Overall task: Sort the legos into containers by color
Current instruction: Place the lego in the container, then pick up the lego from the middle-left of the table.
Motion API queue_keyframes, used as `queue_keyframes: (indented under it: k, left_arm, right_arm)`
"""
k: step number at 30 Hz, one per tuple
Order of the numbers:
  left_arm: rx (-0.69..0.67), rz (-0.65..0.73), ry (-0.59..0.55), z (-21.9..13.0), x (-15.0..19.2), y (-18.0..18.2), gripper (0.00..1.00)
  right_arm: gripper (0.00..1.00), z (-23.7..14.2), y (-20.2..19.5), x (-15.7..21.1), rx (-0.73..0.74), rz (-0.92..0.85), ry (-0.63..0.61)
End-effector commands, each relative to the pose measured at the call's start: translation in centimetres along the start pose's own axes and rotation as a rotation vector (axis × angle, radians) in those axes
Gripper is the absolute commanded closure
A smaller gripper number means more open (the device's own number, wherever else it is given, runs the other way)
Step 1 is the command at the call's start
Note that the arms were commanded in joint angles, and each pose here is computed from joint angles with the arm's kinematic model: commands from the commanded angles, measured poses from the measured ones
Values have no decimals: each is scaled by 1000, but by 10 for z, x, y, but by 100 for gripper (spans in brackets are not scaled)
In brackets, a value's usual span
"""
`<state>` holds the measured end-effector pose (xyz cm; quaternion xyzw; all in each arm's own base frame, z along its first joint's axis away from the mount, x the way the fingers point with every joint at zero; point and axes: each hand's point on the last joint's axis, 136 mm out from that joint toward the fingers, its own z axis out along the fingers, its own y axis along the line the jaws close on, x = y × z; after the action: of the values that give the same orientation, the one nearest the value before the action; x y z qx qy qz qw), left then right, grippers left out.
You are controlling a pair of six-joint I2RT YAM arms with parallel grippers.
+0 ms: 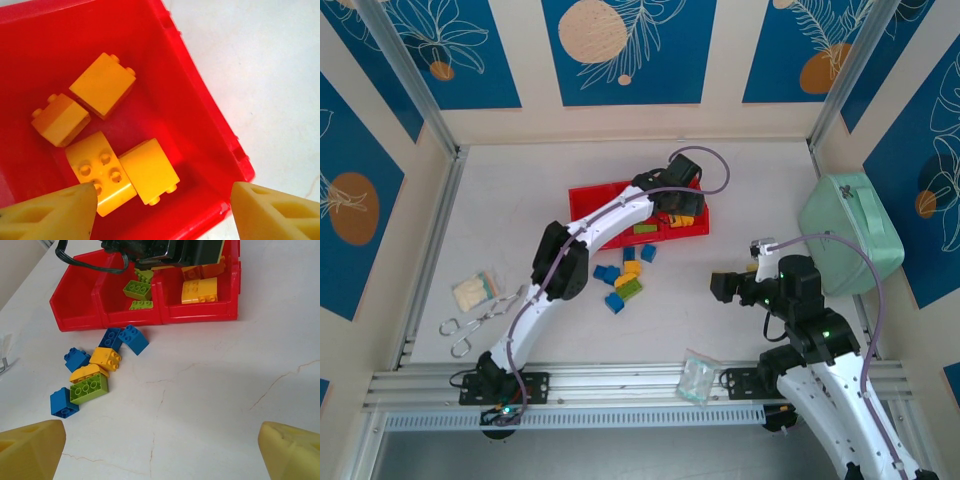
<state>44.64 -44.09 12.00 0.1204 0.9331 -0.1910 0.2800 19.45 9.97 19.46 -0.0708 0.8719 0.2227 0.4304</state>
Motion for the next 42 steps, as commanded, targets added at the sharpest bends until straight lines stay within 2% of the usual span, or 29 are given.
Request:
queue_keyframes:
  k: [1, 5, 9, 11, 15, 18, 21, 23, 30, 38, 42]
  left_arm:
    - [173, 46, -73, -52, -23, -41, 23]
    - [154, 158, -86, -95, -10, -54, 17]
    - [44, 266, -26, -128, 24, -38, 8]
    - [37, 293, 22, -140, 51, -29, 1]
    - [81, 310, 96, -158, 102, -18, 0]
    - [111, 325, 202, -169, 149, -7, 1]
    - [229, 327, 334, -180, 197, -8, 1]
    - [196, 335, 370, -185, 217, 4, 0]
    - [-130, 382, 400, -187, 231, 73, 5]
    - [-223, 412, 555, -165, 263, 95, 16]
    - [-250, 396, 592, -155, 271, 112, 16]
  right_arm:
    - [1, 2, 4, 3, -26, -20, 7]
    - [1, 1, 4, 2, -26, -20, 2]
    - [1, 1, 6, 2, -33, -22, 0]
    - [1, 1, 6, 2, -37, -22, -1]
    - [1, 2, 8, 2, -49, -21, 0]
    - [1, 2, 6, 3, -39, -20, 1]
    - [1, 3, 1, 2, -14, -13, 0]
    - [1, 4, -3, 3, 6, -1, 0]
    - [1, 5, -8, 5, 33, 5, 13]
    - [1, 8, -8, 7, 38, 10, 28]
    - [1, 8, -8, 7, 42, 8, 28]
